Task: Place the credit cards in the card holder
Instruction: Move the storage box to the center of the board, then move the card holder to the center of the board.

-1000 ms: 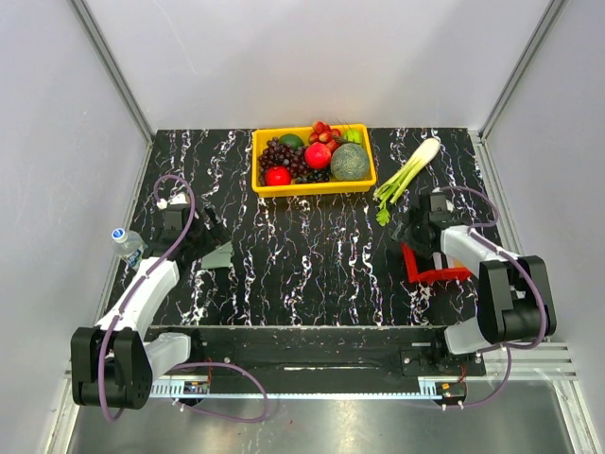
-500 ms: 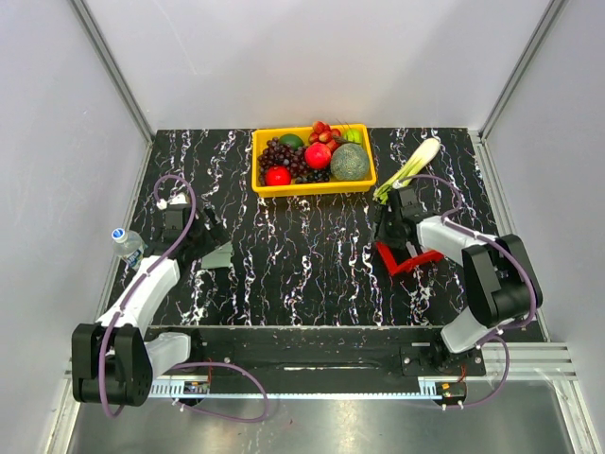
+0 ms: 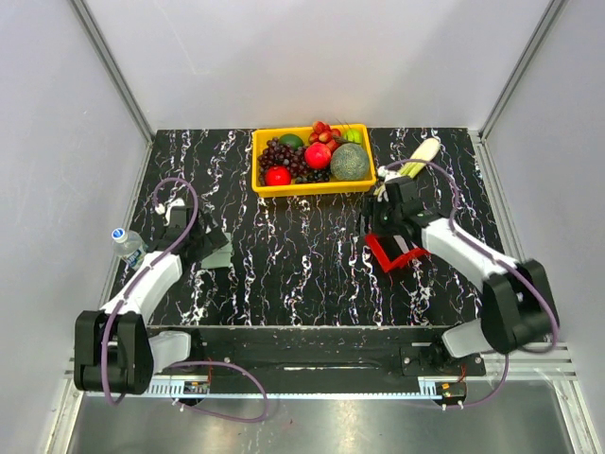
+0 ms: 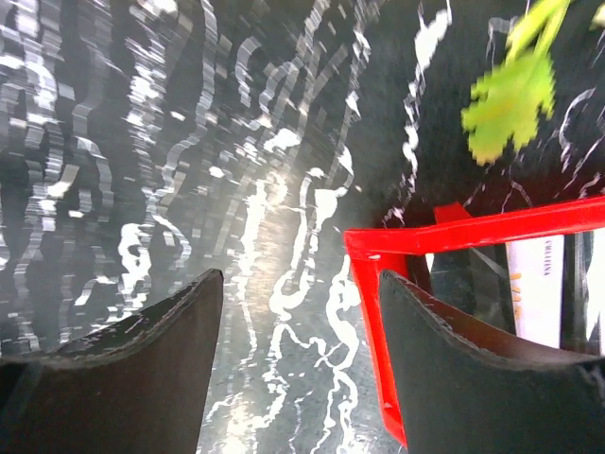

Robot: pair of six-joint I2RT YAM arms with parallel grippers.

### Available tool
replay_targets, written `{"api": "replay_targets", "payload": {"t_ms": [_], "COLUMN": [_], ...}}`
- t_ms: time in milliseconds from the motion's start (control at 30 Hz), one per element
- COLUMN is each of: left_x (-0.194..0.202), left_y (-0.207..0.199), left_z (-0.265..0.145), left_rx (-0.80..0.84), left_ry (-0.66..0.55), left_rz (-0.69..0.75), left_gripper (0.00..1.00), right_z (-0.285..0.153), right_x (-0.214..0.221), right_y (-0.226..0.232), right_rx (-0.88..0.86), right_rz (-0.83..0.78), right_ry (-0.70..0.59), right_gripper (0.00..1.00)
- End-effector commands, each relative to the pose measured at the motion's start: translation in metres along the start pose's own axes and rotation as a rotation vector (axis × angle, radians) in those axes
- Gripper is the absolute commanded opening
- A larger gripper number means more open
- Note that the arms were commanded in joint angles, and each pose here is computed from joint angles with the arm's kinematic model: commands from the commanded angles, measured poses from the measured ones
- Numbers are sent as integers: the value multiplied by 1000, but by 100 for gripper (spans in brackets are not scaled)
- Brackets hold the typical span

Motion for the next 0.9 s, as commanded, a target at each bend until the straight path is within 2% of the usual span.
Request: {"api": "replay_targets", "payload": {"t_ms": [0,167,267,533,600,867], "left_x": [-11,-3,5,23,30,70], "left_y": [1,-2,-6,-22,-31,-65], "left_z": [8,29,39,35,32,36], "left_rx": [-63,-95,-62,143,208,286], "left_ry": [-22,75,128,188,200,268], "left_rz": [-15,-3,-1,53,88,212], "left_gripper": [99,99,93,63,59,18], "right_z": [-54,-59,-46,-4,6,29], "right_x": [-35,-29,-21,1,6,19], "right_y": [26,54,70,95,97,106], "right_rx": [-126,-266,-316,-402,-405,-416], "right_rz": [-56,-24,-21,-8,5,5], "right_ry": [-195,-174,-139,-27,-4,68], "right_gripper": [73,72,71,68,68,68]}}
Point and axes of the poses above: each gripper's point midway between its finger pads, its own z axis out along the fingers, its own y axis along the line the jaws close on, x = y × z, the point moved 6 cm from there along -z, back along the fingers, and after that the axes turned 3 degrees about -z, right-handed, at the moved point
